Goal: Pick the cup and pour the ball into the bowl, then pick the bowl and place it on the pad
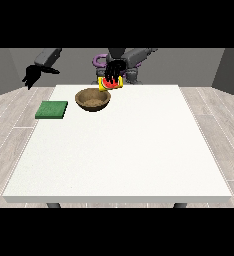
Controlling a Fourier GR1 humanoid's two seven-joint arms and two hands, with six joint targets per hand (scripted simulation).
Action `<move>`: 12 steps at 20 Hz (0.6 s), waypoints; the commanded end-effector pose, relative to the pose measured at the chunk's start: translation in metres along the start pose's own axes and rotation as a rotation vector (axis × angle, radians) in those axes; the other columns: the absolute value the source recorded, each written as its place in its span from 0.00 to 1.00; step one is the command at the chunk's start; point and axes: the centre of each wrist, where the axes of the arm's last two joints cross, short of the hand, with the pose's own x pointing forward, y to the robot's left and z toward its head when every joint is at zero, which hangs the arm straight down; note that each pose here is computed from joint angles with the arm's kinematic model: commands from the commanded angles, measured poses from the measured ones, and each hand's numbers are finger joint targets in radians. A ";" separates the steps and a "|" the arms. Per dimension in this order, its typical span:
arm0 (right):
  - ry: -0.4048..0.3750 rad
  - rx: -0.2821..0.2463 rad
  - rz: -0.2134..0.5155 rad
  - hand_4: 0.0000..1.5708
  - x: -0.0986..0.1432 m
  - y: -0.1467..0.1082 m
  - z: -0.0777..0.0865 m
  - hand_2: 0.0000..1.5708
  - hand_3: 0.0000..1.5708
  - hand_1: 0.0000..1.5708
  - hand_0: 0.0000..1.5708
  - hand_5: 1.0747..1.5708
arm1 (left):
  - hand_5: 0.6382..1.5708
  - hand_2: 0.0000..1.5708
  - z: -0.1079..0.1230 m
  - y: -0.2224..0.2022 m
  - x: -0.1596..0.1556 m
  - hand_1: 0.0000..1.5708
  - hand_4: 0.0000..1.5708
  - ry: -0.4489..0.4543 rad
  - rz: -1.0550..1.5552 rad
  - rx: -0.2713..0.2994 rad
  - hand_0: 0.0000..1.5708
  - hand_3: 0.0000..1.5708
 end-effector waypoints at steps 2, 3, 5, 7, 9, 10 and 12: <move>-0.015 0.012 -0.026 0.00 0.000 0.013 -0.008 0.00 0.16 0.00 0.00 0.91 | 0.97 1.00 0.014 -0.010 0.009 0.00 0.58 -0.104 -0.107 -0.051 0.00 1.00; -0.025 0.057 -0.033 0.00 0.008 0.024 -0.021 0.00 0.16 0.00 0.00 0.91 | 0.96 1.00 0.016 -0.011 0.016 0.20 0.61 -0.098 -0.160 -0.066 0.20 1.00; 0.009 0.006 -0.014 0.00 -0.002 0.018 -0.011 0.00 0.14 0.00 0.00 0.90 | 0.87 1.00 0.021 -0.006 0.025 0.00 0.74 -0.173 -0.178 -0.123 0.00 1.00; -0.010 -0.005 -0.028 0.00 0.004 0.000 -0.007 0.00 0.12 0.00 0.00 0.90 | 0.82 1.00 0.001 0.005 0.020 0.00 0.79 -0.199 -0.251 -0.107 0.00 1.00; 0.021 0.026 -0.037 0.00 -0.003 0.013 -0.007 0.00 0.10 0.00 0.00 0.90 | 0.80 1.00 -0.006 0.005 0.015 0.00 0.79 -0.228 -0.338 -0.150 0.00 1.00; -0.006 -0.015 -0.020 0.00 0.002 -0.002 -0.006 0.00 0.05 0.00 0.00 0.89 | 0.80 1.00 -0.007 0.013 0.024 0.39 0.78 -0.288 -0.394 -0.075 0.39 1.00; 0.034 0.041 -0.028 0.00 -0.017 0.023 -0.002 0.00 0.15 0.00 0.00 0.90 | 0.83 1.00 -0.022 0.027 0.030 0.49 0.76 -0.242 -0.454 -0.108 0.49 1.00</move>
